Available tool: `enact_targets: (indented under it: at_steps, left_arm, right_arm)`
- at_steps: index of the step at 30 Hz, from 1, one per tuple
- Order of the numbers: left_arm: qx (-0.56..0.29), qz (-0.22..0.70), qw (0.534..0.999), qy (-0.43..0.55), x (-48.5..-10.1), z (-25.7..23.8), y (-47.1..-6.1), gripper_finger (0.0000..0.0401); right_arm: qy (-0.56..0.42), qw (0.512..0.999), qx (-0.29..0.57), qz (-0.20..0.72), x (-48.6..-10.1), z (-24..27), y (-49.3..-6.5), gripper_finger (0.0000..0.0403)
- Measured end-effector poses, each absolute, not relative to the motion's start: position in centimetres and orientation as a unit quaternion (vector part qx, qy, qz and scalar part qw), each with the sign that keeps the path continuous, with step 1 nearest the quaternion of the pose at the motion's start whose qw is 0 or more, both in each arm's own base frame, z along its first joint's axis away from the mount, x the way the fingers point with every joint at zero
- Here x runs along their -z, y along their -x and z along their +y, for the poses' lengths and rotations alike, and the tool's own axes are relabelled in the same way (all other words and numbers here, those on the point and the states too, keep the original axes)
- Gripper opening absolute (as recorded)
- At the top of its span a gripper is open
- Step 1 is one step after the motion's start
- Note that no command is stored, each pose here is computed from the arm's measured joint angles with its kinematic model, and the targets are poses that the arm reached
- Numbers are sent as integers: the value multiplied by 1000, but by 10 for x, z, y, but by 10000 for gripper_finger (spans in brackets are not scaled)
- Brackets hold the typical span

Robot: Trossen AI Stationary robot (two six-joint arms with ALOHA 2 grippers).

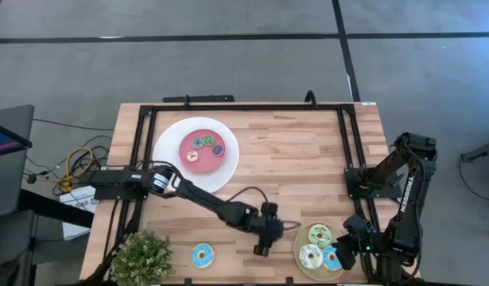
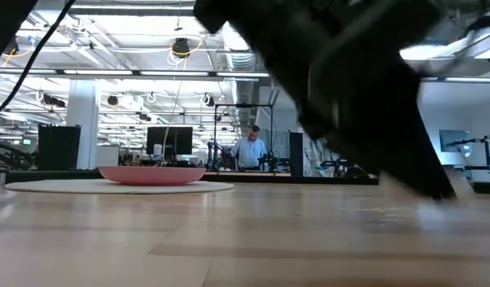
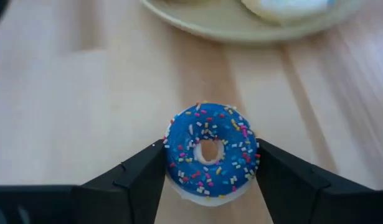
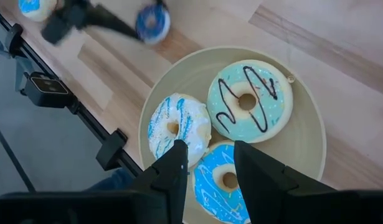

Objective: Pick & Place donuts
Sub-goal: Put the small violet donut on the pink plate

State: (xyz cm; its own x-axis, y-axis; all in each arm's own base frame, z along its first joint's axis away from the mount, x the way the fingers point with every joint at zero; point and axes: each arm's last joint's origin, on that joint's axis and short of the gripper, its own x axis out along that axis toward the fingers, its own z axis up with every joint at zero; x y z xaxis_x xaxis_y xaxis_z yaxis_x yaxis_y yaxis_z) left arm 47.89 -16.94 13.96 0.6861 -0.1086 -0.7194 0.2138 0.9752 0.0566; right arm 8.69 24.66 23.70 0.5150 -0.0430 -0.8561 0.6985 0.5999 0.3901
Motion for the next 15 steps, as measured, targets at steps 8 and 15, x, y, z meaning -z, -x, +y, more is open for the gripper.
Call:
enact_targets:
  at_steps: [8, 15]
  left_arm:
    - [35, 391, 920, -8, -219, -109, -468, 224]
    - [-21, 406, 914, -9, -298, -43, -426, 224]
  right_arm:
    - [-393, 777, 243, 428, -237, 247, -87, 120]
    - [-407, 770, 256, 419, -237, 244, -98, 120]
